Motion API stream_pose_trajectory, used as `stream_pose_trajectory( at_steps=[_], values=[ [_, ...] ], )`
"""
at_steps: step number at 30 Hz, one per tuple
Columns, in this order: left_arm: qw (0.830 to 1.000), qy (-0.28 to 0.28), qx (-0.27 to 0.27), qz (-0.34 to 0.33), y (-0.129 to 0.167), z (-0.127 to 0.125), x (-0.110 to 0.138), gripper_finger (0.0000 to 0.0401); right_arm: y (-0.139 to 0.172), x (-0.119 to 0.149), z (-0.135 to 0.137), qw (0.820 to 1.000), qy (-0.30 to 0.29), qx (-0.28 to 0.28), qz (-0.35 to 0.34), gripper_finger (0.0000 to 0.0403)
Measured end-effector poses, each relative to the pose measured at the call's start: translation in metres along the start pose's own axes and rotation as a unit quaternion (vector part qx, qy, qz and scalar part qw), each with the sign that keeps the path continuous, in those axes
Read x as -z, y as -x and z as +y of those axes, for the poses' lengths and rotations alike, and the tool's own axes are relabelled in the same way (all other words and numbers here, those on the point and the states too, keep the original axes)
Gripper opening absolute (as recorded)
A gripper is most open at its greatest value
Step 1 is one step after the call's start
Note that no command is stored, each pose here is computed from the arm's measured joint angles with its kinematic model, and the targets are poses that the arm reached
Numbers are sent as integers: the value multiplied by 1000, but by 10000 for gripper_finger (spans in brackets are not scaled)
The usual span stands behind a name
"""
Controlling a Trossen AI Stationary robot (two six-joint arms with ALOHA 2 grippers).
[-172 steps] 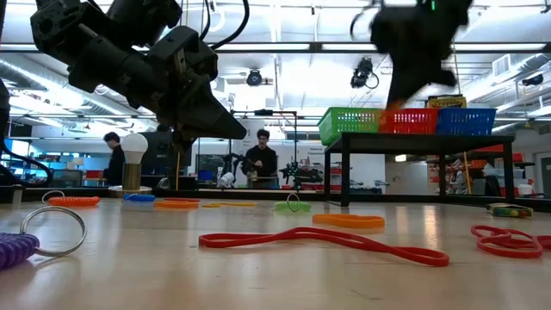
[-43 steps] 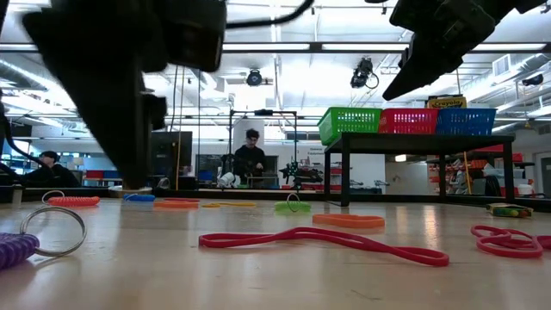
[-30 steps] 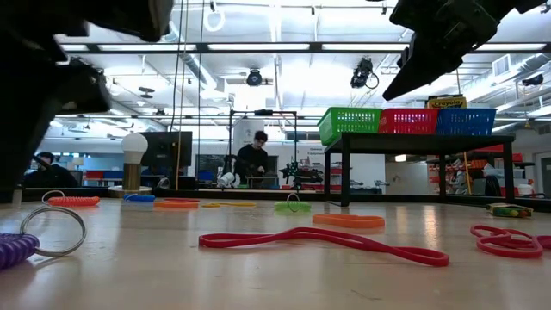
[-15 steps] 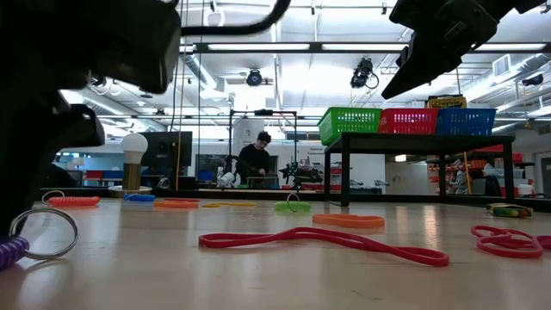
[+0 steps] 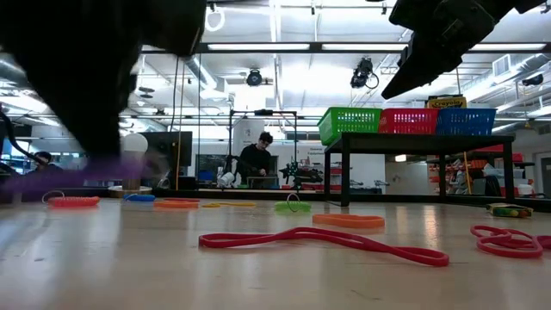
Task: Pick & Place Office Desk Supplies
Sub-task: Put the purple spring keychain into the green bin
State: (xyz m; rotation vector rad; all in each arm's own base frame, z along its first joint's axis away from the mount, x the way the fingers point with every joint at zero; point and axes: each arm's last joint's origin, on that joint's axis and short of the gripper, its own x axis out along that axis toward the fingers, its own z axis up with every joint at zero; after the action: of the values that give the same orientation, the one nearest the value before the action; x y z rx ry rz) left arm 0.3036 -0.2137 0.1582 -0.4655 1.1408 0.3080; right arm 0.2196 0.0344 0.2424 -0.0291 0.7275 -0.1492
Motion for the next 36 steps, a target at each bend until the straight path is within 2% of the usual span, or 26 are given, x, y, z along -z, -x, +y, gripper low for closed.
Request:
stream_pose_trajectory(
  at_steps=[7, 12, 17, 19, 22, 28, 33, 36],
  values=[
    [997, 13, 6, -73, 27, 9, -27, 7, 0, 0, 0, 1000, -24, 0, 0, 7],
    [995, 13, 10, -95, 31, 12, -37, 7, 0, 0, 0, 999, -42, 0, 1, 7],
    [989, 28, 69, -127, 18, 13, -34, 7, 0, 1, 0, 999, -52, 0, 3, 7],
    [983, 56, 95, -145, 10, 19, -30, 7, 0, 1, 0, 998, -60, 1, 4, 7],
    [975, 80, 98, -181, 6, 32, -31, 7, 1, 1, 1, 997, -75, -2, 4, 7],
    [955, 112, 106, -252, 1, 54, -60, 7, 7, 2, 7, 992, -121, -28, 8, 7],
    [929, 152, 120, -317, -5, 78, -86, 7, 8, 2, 10, 979, -201, -36, 11, 7],
    [907, 183, 139, -352, -7, 93, -99, 7, 7, 2, 11, 956, -289, -46, 20, 8]
  ],
)
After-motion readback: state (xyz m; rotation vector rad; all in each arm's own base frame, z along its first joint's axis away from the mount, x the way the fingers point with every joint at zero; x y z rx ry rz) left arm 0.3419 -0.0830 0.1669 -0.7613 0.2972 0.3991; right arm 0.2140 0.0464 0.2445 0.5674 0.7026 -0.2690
